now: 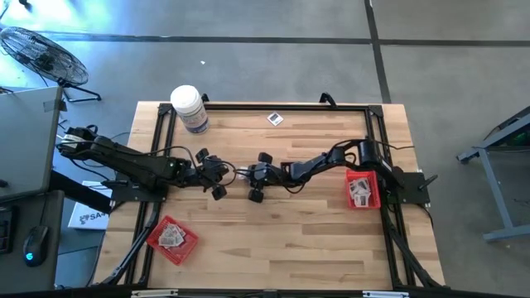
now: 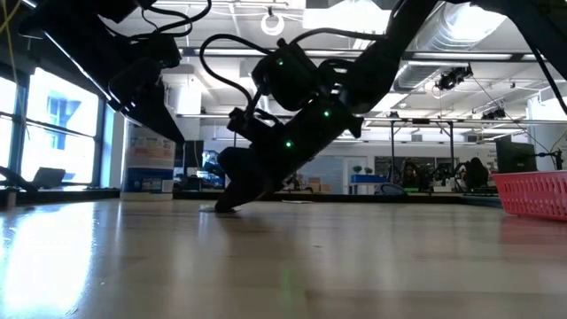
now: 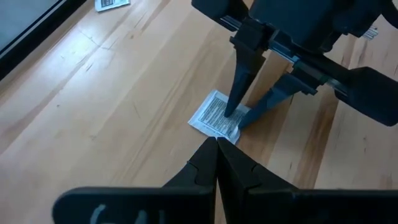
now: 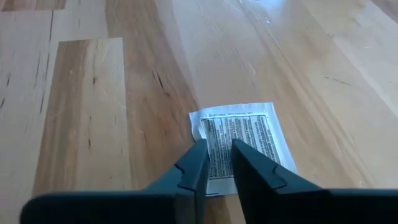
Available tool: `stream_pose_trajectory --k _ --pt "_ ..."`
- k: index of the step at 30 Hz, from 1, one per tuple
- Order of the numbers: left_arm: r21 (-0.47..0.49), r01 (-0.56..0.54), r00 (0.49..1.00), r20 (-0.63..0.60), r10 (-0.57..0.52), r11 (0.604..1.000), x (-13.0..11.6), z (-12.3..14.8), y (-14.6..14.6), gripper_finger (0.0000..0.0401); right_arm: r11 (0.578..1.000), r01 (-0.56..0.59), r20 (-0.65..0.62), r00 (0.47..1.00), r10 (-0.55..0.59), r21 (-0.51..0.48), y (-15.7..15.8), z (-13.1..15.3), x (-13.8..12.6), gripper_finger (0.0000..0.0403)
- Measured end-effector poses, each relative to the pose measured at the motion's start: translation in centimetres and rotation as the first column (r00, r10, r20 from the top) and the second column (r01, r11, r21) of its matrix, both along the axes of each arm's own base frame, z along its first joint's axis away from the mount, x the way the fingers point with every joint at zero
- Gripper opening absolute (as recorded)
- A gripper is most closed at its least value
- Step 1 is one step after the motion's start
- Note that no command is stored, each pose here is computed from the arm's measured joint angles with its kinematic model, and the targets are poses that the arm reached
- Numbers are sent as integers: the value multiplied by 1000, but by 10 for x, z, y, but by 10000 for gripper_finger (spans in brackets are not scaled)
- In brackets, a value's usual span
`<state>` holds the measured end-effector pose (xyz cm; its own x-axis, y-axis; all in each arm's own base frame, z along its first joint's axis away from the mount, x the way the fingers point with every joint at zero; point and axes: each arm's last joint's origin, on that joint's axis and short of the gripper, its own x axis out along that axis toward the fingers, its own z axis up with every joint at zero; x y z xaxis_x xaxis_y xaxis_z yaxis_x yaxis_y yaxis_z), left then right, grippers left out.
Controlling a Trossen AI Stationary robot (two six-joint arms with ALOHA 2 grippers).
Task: Pick & Place First Aid Supplies
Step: Put the towelette pack into the right red bin
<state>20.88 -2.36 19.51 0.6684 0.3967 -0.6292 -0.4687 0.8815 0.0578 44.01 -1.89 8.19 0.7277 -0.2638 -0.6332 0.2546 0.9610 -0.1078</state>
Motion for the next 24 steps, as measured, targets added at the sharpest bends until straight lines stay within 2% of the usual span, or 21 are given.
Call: stream_pose_trajectory --k 6,11,15,20,24 --pt "-1 0 1000 -1 0 1000 0 0 0 1 1000 3 11 1000 -3 0 1 0 0 45" --pt "-4 2 1000 -1 -2 1000 0 0 0 1 1000 4 12 1000 -4 10 0 2 0 7" --pt "-6 3 1000 -3 -3 1000 0 0 0 1 1000 6 2 1000 -6 21 2 9 -2 9" --pt "-8 0 1000 -11 0 1000 -1 -1 0 1 1000 -16 -70 997 18 26 12 36 -14 2" --pt "-15 -9 1000 -14 9 1000 -1 -2 0 1 998 -25 -143 989 32 51 31 77 -34 3"
